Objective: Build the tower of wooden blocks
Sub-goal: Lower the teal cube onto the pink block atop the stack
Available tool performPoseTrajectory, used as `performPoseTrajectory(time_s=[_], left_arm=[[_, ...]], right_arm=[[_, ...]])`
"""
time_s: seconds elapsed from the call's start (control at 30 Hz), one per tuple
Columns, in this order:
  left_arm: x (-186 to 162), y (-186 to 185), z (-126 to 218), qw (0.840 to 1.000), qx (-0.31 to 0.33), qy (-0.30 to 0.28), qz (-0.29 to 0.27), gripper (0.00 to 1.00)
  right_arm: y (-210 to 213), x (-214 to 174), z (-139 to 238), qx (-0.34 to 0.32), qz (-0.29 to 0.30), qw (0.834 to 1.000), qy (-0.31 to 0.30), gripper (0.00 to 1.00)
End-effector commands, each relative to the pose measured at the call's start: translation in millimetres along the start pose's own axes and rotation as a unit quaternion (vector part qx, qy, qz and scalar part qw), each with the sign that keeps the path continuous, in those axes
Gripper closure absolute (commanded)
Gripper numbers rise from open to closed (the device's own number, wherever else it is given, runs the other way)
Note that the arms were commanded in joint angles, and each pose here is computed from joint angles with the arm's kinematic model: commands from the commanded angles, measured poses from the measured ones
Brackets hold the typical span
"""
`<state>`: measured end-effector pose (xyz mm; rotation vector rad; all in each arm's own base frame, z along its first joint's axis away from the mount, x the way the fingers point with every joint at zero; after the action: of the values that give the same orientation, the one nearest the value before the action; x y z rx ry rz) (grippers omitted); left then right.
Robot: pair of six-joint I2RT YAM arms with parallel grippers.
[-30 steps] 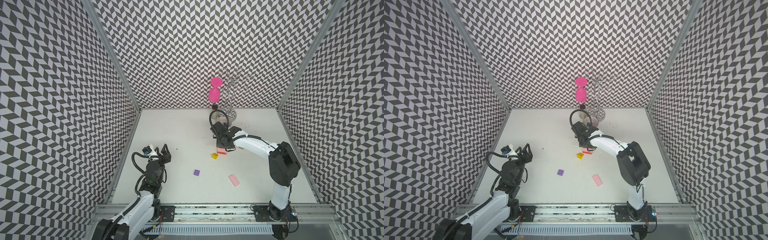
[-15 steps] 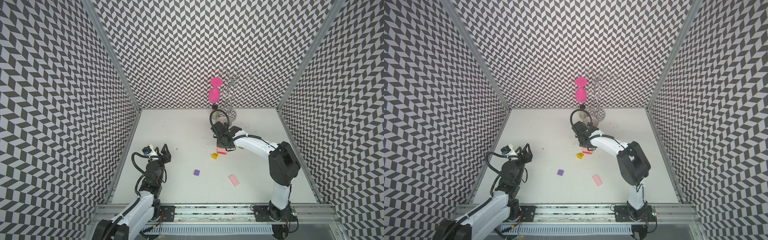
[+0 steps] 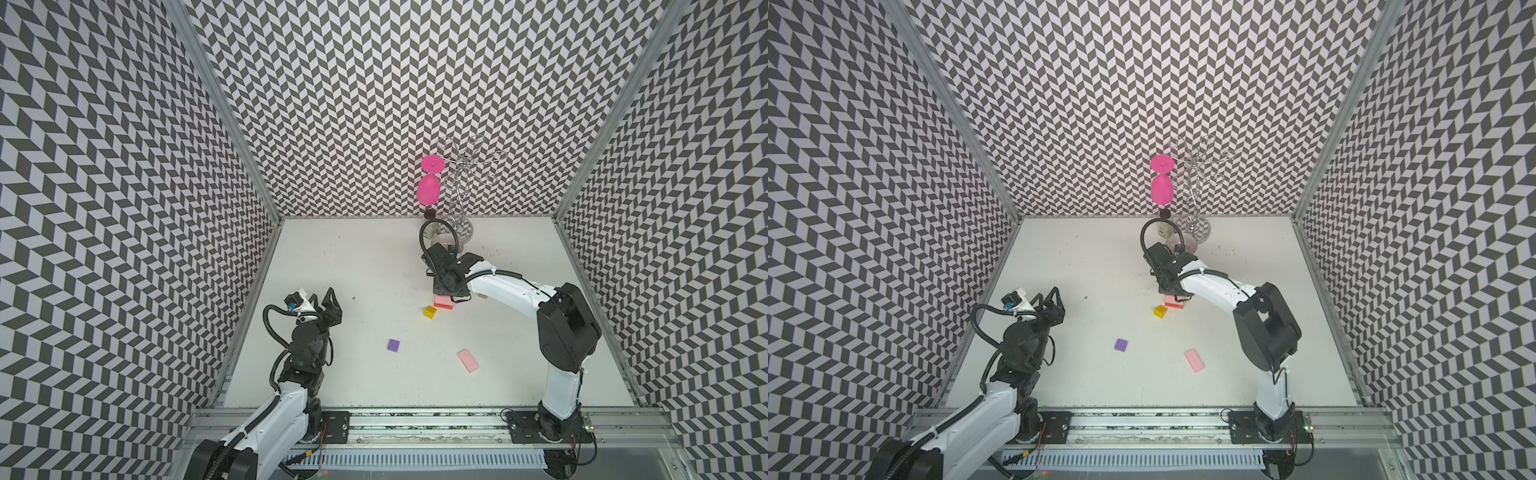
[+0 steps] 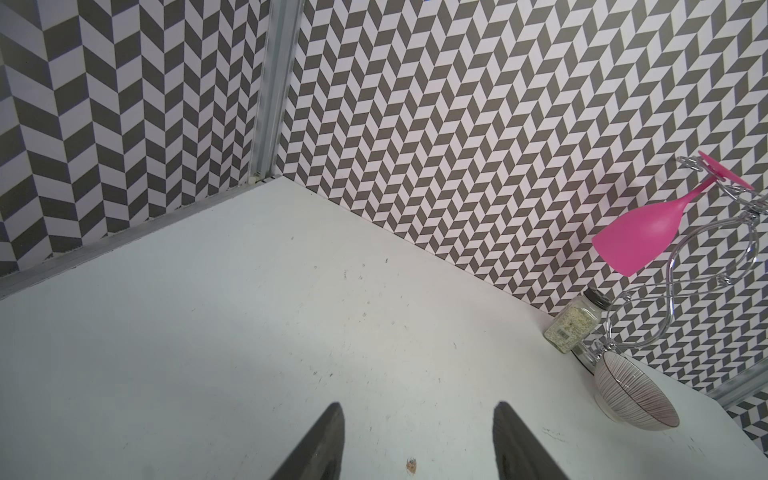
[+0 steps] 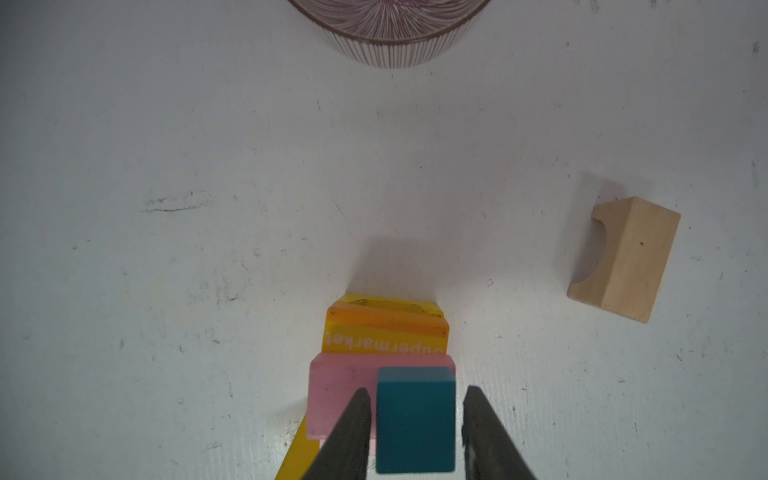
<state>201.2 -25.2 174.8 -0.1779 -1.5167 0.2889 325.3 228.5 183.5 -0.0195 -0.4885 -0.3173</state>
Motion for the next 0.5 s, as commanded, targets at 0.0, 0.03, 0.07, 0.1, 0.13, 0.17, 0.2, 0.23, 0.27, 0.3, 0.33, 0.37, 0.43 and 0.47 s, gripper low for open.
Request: performPoseTrajectory(time_s=[0.0, 0.03, 0.07, 0.1, 0.13, 0.17, 0.2, 0.23, 0.27, 0.3, 0.33, 0.37, 0.43, 0.47], left_arm=[[0.5, 1.4, 2.0, 1.000, -0.003, -0.009, 0.008, 0.42], [0.5, 1.3, 2.1, 1.000, -0.003, -0.009, 0.009, 0.42], [0.5, 1.3, 2.0, 1.000, -0.003, -0.009, 0.009, 0.42], [0.5, 1.4, 2.0, 1.000, -0.003, -0.009, 0.008, 0.42], [0.5, 1.4, 2.0, 1.000, -0.003, -0.009, 0.009, 0.42], [0.7, 1.4, 2.1, 1.000, -0.003, -0.009, 0.009, 0.42], [0.8, 1.4, 2.1, 1.000, -0.003, -0.009, 0.009, 0.42], [0.7, 1.4, 2.2, 1.000, -0.003, -0.009, 0.009, 0.42], [0.4, 1.5, 2.3, 1.000, -0.003, -0.009, 0.008, 0.42], [0.1, 1.5, 2.3, 1.000, -0.003, -0.008, 0.008, 0.42], [0.2, 1.6, 2.3, 1.000, -0.003, -0.009, 0.008, 0.42], [0.6, 1.5, 2.4, 1.000, -0.004, -0.010, 0.008, 0.42], [0.5, 1.5, 2.4, 1.000, -0.004, -0.009, 0.009, 0.42], [0.6, 1.5, 2.4, 1.000, -0.004, -0.009, 0.009, 0.42]], right_arm=[[-1.0, 1.6, -1.4, 0.004, -0.007, 1.000, -0.009, 0.63], [-1.1, 1.9, -0.9, 0.004, -0.007, 1.000, -0.010, 0.63], [-1.3, 1.9, -0.7, 0.004, -0.007, 1.000, -0.010, 0.64], [-1.6, 1.6, -0.7, 0.005, -0.007, 1.000, -0.011, 0.65], [-2.2, 1.7, -1.0, 0.005, -0.009, 1.000, -0.011, 0.65], [-2.9, 1.8, -1.7, 0.004, -0.009, 1.000, -0.011, 0.65], [-3.7, 1.5, -2.5, 0.003, -0.010, 1.000, -0.010, 0.65], [-4.3, 1.7, -3.2, 0.002, -0.011, 1.000, -0.010, 0.65], [-4.8, 1.6, -4.0, 0.002, -0.012, 1.000, -0.009, 0.65], [-4.9, 1.8, -3.5, 0.003, -0.013, 1.000, -0.010, 0.65], [-5.0, 1.8, -3.3, 0.004, -0.013, 1.000, -0.009, 0.65], [-4.9, 2.1, -2.8, 0.005, -0.014, 1.000, -0.010, 0.65], [-4.6, 2.2, -2.0, 0.008, -0.015, 1.000, -0.011, 0.65], [-4.3, 2.7, -1.5, 0.010, -0.016, 1.000, -0.011, 0.65]])
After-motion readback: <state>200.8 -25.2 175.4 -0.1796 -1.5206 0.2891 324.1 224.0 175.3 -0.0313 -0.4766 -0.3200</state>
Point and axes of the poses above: each gripper's point midway between its finger pads, its own z axis back along the fingers, its own y axis along the line the jaws close on, x = y × z, the point moved 10 cm from there along z, back along the fingers, and after that the axes turned 9 degrees about -z, right-handed, at the moved point
